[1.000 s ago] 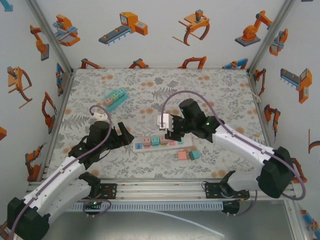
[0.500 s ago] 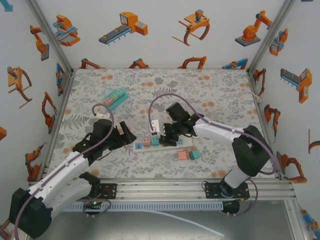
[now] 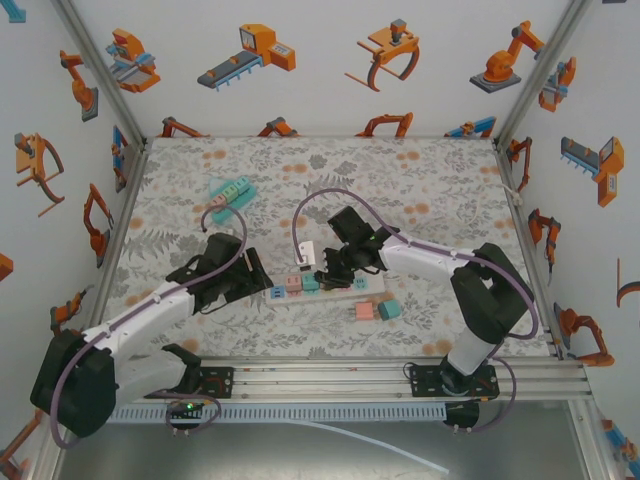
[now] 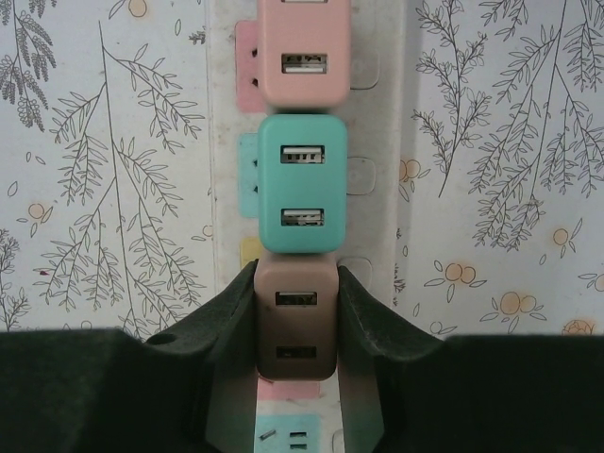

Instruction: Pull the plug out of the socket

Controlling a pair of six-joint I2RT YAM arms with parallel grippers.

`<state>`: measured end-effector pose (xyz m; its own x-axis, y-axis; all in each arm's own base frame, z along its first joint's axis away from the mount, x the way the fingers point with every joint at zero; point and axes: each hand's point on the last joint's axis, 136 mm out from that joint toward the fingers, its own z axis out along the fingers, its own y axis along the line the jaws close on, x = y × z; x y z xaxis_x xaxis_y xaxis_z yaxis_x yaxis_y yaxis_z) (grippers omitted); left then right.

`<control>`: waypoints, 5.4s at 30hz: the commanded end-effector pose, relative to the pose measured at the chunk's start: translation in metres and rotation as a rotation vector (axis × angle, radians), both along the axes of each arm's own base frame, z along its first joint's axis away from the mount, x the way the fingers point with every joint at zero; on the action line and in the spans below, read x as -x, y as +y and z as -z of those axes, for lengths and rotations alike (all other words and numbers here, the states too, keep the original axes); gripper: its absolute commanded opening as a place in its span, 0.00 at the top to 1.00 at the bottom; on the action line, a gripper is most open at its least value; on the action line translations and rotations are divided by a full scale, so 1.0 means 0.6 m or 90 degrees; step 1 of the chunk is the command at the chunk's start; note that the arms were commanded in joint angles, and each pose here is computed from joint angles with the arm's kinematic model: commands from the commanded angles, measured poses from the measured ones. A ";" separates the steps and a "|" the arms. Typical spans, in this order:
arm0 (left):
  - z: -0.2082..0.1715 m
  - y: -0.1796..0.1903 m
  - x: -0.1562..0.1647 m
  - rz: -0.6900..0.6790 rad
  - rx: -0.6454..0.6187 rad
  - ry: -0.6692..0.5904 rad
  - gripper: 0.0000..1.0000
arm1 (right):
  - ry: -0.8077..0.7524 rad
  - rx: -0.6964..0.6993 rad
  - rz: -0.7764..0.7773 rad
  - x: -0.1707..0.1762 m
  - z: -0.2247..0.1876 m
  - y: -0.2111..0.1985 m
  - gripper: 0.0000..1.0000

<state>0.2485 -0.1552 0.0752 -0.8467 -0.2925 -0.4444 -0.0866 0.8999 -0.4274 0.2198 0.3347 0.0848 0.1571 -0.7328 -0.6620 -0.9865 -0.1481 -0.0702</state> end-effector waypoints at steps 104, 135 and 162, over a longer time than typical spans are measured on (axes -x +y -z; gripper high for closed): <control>-0.312 -0.124 0.156 0.569 0.104 -0.355 0.03 | 0.579 -0.197 1.140 -0.053 0.005 -0.462 0.90; -0.285 -0.121 0.126 0.522 0.073 -0.341 0.03 | 0.701 -0.153 1.183 -0.016 0.107 -0.433 0.46; -0.248 -0.038 0.059 0.299 -0.059 -0.305 0.03 | 0.370 -0.183 1.097 -0.075 -0.094 -0.413 0.30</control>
